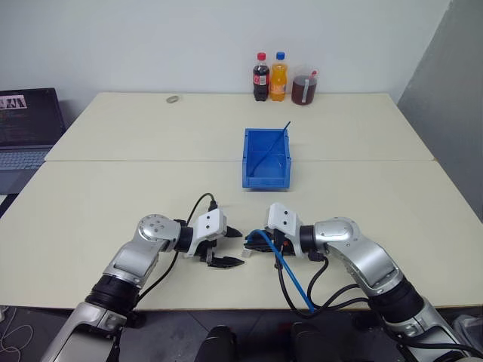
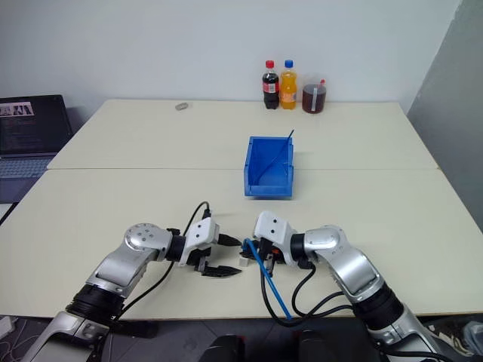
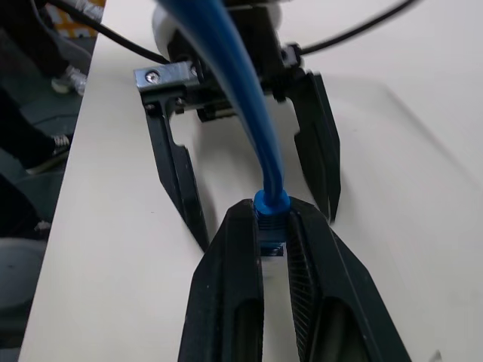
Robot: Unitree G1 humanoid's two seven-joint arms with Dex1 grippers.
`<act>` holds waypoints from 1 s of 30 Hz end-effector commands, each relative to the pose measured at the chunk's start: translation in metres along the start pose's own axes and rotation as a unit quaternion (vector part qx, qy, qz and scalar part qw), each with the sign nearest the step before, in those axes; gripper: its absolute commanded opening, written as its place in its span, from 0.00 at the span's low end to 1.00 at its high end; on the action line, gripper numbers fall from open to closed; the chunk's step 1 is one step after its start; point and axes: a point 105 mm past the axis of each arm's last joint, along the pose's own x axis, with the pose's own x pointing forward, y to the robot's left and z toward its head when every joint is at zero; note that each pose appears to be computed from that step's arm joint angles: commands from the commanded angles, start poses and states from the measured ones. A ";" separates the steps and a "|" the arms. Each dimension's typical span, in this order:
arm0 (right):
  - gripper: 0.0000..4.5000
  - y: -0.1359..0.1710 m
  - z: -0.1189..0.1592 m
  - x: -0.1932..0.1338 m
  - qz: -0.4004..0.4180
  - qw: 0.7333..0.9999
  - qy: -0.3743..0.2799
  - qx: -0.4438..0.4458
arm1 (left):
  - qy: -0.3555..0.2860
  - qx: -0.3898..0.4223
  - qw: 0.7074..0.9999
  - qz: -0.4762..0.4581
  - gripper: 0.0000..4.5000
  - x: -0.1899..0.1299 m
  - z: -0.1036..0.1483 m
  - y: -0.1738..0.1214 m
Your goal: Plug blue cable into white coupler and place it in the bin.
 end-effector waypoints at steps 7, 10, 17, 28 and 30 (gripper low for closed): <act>0.03 -0.059 0.078 -0.056 -0.135 0.972 -0.172 0.083 | -0.081 0.018 0.984 0.157 1.00 -0.037 0.063 0.036; 0.03 -0.080 0.091 -0.058 -0.153 0.963 -0.195 0.107 | -0.092 0.020 0.978 0.187 1.00 -0.035 0.081 0.044; 0.03 -0.135 0.113 -0.037 -0.194 0.951 -0.193 0.141 | -0.116 0.010 0.968 0.222 1.00 -0.027 0.114 0.064; 0.56 -0.182 0.100 -0.032 -0.223 0.967 -0.075 0.101 | -0.110 0.021 0.970 0.218 1.00 -0.019 0.114 0.062; 0.67 -0.184 0.103 -0.039 -0.214 0.972 -0.054 0.080 | -0.110 0.021 0.969 0.219 1.00 -0.020 0.114 0.062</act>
